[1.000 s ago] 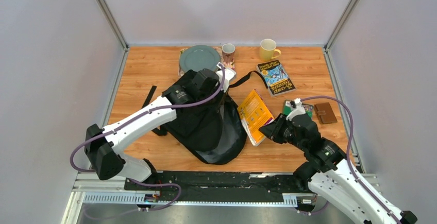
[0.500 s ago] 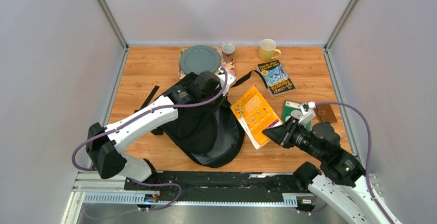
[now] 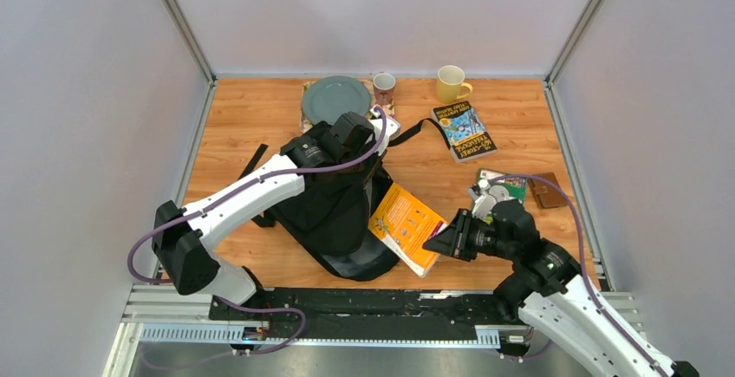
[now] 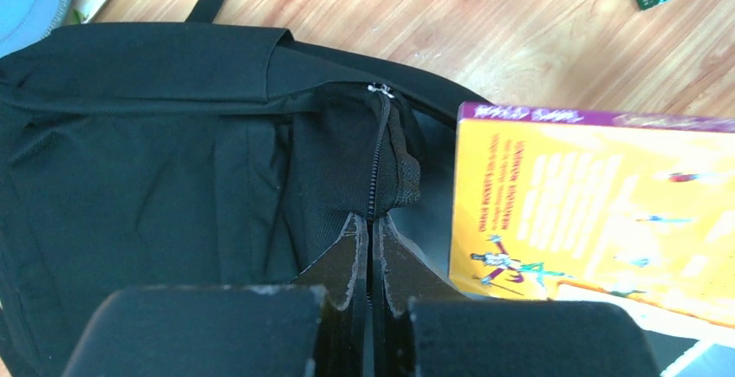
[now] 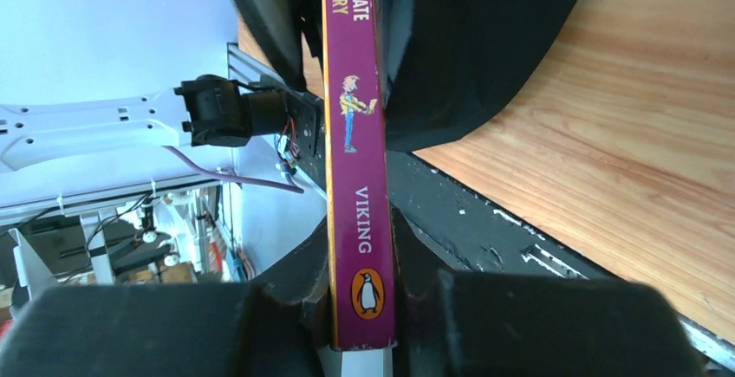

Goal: Pack the student bag
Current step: Place the book in the student bag.

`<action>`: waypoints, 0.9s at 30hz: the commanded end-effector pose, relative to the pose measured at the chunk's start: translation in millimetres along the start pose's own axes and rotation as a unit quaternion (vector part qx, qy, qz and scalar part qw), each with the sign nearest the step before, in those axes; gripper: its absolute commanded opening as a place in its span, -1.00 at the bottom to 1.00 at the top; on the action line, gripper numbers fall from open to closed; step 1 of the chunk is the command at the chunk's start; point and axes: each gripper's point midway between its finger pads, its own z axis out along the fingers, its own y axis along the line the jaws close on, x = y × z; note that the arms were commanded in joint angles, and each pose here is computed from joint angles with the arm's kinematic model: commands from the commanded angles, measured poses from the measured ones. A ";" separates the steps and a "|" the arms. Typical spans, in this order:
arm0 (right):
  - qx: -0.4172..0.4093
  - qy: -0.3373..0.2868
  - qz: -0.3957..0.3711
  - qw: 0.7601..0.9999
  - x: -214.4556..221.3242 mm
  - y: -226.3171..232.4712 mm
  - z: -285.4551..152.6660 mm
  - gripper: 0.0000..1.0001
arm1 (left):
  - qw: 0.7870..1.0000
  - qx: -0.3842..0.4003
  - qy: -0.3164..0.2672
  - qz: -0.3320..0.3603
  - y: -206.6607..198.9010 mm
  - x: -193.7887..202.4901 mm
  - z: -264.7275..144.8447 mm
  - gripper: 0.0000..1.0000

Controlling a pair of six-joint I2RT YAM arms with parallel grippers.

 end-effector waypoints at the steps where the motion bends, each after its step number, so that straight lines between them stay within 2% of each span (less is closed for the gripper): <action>1: -0.076 0.022 0.009 0.997 -0.9 29.0 14.1 -1.00 | 0.999 0.018 -0.047 0.004 -4.4 -35.3 -12.6 -1.00; 6: -0.104 -0.002 0.005 0.995 -21.4 48.3 31.4 -1.00 | 0.999 0.035 -0.039 -0.004 -11.6 -36.1 -7.0 -1.00; 7: -0.088 0.013 0.013 0.996 -19.6 43.1 42.8 -1.00 | 0.999 0.038 -0.037 -0.009 -12.4 -36.1 -6.0 -1.00; 9: -0.110 0.014 0.003 0.994 -22.3 59.3 51.3 -1.00 | 0.998 0.045 -0.037 -0.017 -15.7 -38.3 -5.6 -1.00; 13: -0.071 0.038 0.001 0.997 -14.9 59.1 87.0 -1.00 | 0.997 0.047 -0.051 -0.029 -17.3 -47.8 -7.9 -1.00; 15: -0.083 0.042 -0.004 0.996 -12.0 66.7 96.0 -1.00 | 0.997 0.049 -0.053 -0.032 -18.5 -50.5 -9.6 -1.00; 22: -0.197 -0.064 0.019 0.978 -56.3 107.7 122.0 -1.00 | 0.994 0.076 -0.073 -0.035 -27.5 -62.7 -28.2 -1.00; 24: -0.205 -0.061 0.022 0.977 -58.6 110.3 132.2 -1.00 | 0.994 0.076 -0.076 -0.032 -27.3 -64.8 -32.6 -1.00; 25: -0.229 -0.067 0.019 0.971 -64.6 125.9 131.0 -1.00 | 0.994 0.076 -0.076 -0.029 -27.7 -66.2 -36.1 -1.00; 27: -0.221 -0.053 0.034 0.973 -63.2 122.0 146.0 -1.00 | 0.994 0.080 -0.077 -0.019 -28.6 -69.6 -40.2 -1.00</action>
